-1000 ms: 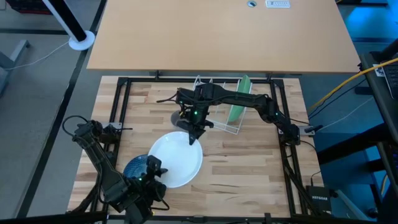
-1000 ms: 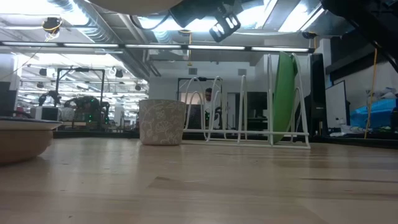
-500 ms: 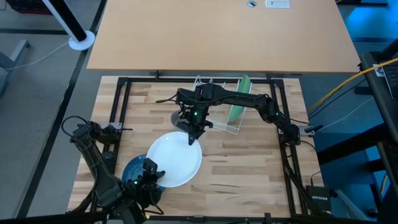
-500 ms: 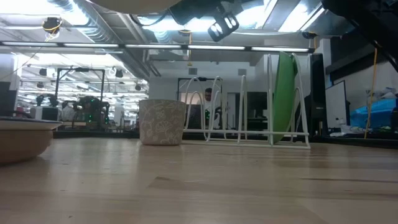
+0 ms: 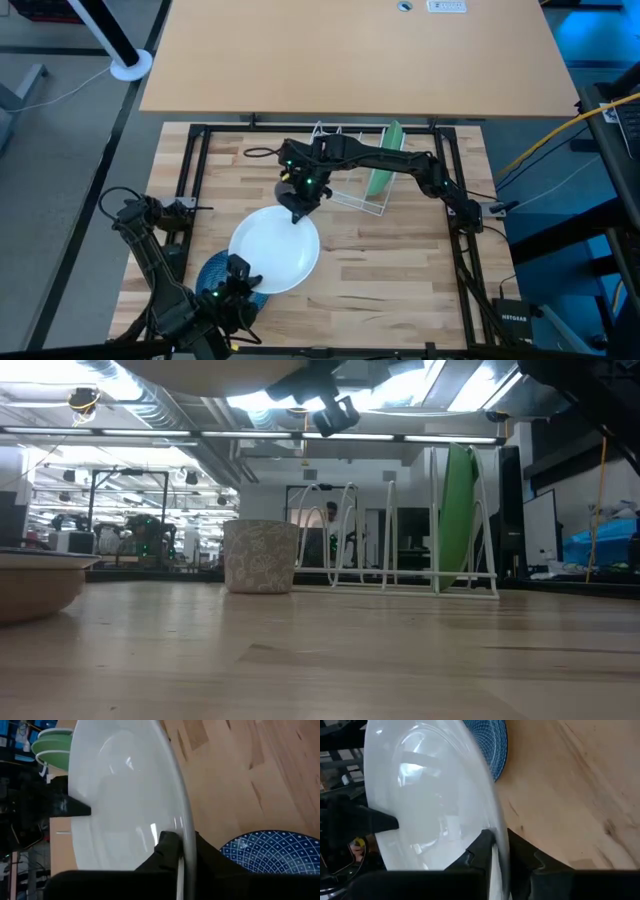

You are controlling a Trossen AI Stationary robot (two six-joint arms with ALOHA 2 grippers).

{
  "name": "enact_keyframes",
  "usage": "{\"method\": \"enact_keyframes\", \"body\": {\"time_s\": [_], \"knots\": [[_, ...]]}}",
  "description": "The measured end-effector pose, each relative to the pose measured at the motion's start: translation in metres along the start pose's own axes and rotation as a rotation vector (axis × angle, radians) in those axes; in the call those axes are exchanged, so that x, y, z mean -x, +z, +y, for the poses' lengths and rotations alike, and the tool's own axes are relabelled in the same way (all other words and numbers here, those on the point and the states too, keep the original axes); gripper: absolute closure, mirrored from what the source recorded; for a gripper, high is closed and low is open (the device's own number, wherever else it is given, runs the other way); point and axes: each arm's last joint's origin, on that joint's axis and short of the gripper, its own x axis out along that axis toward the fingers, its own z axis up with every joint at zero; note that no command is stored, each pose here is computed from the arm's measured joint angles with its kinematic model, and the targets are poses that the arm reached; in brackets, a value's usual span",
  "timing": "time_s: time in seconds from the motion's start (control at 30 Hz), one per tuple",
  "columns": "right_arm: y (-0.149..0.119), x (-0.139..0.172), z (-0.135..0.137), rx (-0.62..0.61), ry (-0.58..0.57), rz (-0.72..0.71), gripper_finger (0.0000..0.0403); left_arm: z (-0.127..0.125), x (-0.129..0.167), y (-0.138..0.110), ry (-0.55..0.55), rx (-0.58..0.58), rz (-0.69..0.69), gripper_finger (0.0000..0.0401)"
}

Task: Sort dishes
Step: Put the white plate in the dish rack

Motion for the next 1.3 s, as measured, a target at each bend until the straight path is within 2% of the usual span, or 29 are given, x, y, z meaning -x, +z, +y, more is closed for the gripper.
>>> {"method": "enact_keyframes", "body": {"time_s": [0.2, 0.5, 0.9, 1.3], "knots": [[0.004, -0.004, -0.003, 0.006, -0.014, -0.022, 0.0372, -0.001, 0.000, 0.000, -0.020, 0.014, 0.009, 0.0392], [0.003, -0.013, 0.003, 0.043, -0.018, -0.053, 0.0345, -0.005, 0.005, -0.002, -0.052, 0.032, 0.011, 0.0397], [-0.010, -0.065, 0.010, 0.096, -0.094, -0.049, 0.0342, -0.023, 0.023, -0.004, -0.187, 0.121, -0.024, 0.0397], [-0.007, -0.115, 0.010, 0.148, -0.061, -0.062, 0.0342, -0.042, 0.045, -0.011, -0.319, 0.213, -0.035, 0.0397]]}}
